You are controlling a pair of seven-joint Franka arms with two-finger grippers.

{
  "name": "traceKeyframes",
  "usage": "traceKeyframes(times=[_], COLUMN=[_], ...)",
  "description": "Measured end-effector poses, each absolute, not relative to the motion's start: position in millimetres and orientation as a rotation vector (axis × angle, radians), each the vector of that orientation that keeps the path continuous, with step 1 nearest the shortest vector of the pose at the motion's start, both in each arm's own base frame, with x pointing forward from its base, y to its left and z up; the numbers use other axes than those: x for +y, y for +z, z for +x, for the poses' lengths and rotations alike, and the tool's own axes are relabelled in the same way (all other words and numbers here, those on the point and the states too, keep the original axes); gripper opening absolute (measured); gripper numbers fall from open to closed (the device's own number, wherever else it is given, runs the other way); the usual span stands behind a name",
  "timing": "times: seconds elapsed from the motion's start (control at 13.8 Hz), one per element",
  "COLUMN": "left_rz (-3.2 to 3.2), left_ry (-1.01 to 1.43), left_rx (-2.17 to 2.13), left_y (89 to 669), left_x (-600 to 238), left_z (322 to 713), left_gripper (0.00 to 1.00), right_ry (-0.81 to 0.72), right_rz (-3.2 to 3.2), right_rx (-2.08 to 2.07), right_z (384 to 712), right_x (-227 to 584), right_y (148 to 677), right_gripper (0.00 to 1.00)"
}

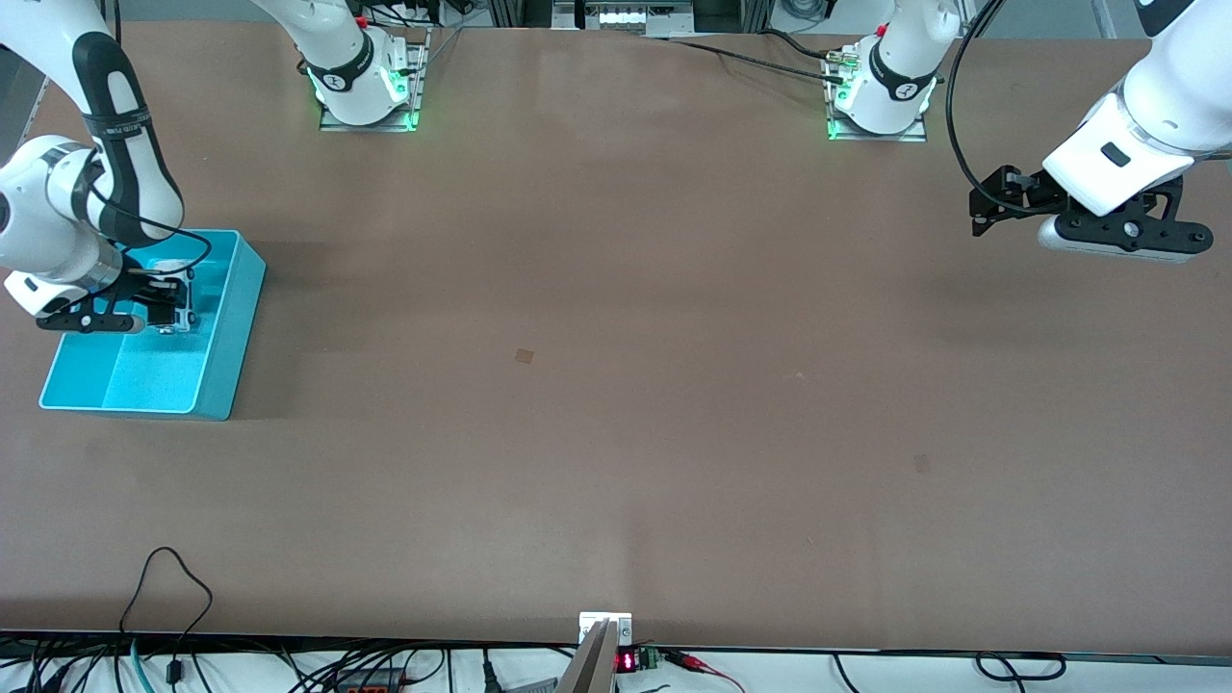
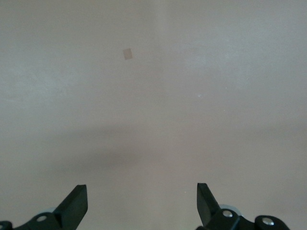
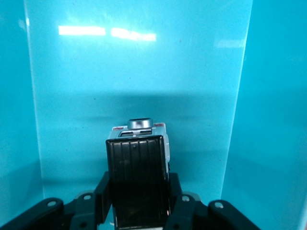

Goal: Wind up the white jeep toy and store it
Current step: 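Carry the jeep with the right gripper over the cyan bin, then lower the jeep into the bin and open the right gripper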

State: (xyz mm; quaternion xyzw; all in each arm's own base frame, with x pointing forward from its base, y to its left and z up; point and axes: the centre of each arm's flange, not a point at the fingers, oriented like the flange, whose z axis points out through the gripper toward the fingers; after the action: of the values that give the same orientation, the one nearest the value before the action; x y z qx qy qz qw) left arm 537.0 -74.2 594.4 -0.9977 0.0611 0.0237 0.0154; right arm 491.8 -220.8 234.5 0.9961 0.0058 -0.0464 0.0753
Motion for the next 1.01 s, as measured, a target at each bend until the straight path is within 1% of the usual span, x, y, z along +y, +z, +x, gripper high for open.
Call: traceKeyframes(times=[0.51, 0.58, 0.65, 0.72, 0.8, 1.01], left_rz=[-3.103, -3.102, -3.101, -3.1, -3.1, -3.101], left_ry=[0.072, 0.072, 0.071, 0.071, 0.071, 0.072], left_rx=[0.198, 0.21, 0.223, 0.23, 0.23, 0.22], left_y=[594.9, 595.0, 595.0, 594.9, 594.9, 594.8], left_x=[-77.0, -81.2, -85.7, -88.9, -89.5, -86.1], left_z=[536.7, 536.1, 535.4, 534.9, 534.8, 535.4], left_gripper=[1.0, 1.0, 1.0, 1.0, 1.0, 1.0], right_ry=[-0.156, -0.158, -0.158, -0.156, -0.149, -0.133], right_rz=[2.985, 2.985, 2.985, 2.985, 2.985, 2.988], right_rx=[-0.007, -0.006, -0.003, 0.003, 0.011, 0.052], right_z=[488.0, 488.0, 488.5, 489.8, 492.5, 509.0], right_x=[-222.6, -222.1, -221.0, -219.1, -216.8, -204.3], right_y=[226.0, 225.1, 224.9, 225.1, 226.6, 243.1], right_gripper=[0.51, 0.54, 0.54, 0.59, 0.67, 0.97])
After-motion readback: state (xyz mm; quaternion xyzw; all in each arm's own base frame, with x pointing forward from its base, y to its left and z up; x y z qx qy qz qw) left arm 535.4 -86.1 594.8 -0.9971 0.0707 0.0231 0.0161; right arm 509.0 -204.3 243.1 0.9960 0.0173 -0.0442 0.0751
